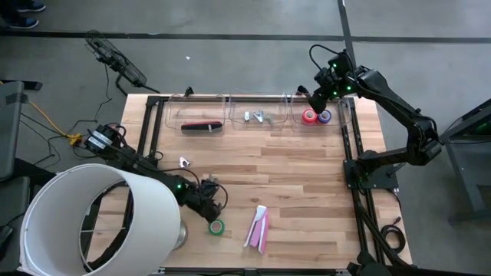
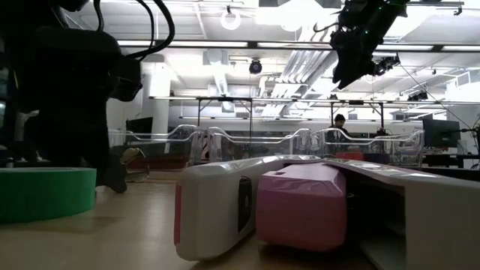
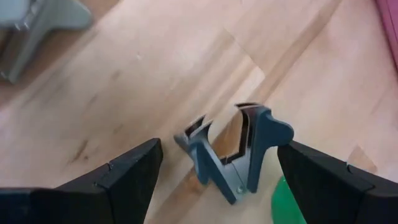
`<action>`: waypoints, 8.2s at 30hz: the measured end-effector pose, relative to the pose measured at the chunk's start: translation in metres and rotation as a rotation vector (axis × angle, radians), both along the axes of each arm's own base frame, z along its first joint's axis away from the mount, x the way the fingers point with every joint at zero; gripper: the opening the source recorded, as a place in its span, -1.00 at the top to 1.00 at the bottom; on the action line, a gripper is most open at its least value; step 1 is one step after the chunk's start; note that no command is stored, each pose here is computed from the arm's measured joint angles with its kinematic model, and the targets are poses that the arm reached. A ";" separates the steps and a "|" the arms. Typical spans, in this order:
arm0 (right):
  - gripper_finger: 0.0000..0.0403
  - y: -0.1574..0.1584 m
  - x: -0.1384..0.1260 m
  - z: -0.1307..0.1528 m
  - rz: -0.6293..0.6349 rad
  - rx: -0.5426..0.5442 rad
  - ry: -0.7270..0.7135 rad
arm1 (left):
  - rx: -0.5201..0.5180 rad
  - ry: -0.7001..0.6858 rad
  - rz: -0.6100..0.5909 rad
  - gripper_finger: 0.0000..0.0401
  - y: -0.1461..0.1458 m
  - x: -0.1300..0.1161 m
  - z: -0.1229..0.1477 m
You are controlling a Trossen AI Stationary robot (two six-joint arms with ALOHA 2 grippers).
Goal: Pick and place Stapler, Stapler remover, tape
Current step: Put the black stapler remover into the middle transparent bin, then put the gray stapler remover into the middle transparent bin
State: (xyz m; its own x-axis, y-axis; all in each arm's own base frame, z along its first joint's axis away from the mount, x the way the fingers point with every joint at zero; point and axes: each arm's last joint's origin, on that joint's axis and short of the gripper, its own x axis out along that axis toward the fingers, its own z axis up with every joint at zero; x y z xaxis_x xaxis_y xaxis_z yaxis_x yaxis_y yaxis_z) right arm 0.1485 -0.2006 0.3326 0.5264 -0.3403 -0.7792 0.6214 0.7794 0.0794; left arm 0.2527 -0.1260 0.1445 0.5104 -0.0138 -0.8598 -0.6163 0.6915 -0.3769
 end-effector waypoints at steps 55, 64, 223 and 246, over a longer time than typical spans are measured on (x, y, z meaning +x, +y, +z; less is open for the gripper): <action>-0.05 0.000 0.000 0.000 0.001 -0.001 0.001 | 0.088 0.165 0.069 0.45 -0.001 0.005 -0.011; -0.05 0.000 0.000 0.000 0.002 -0.002 0.002 | 0.075 0.169 0.173 0.43 0.002 0.005 -0.011; -0.05 -0.003 0.001 0.002 -0.042 -0.035 -0.004 | 0.405 -0.367 0.660 0.43 0.320 0.101 0.065; -0.05 -0.003 0.001 0.002 -0.042 -0.036 -0.005 | 0.398 -0.369 0.653 0.26 0.320 0.101 0.065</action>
State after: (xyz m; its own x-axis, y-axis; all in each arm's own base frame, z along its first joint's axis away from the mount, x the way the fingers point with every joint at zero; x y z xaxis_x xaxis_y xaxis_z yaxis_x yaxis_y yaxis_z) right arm 0.1494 -0.2038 0.3345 0.5148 -0.3894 -0.7637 0.6530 0.7553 0.0551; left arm 0.3535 0.1935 0.2093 0.5593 0.6498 -0.5147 -0.8233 0.3630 -0.4363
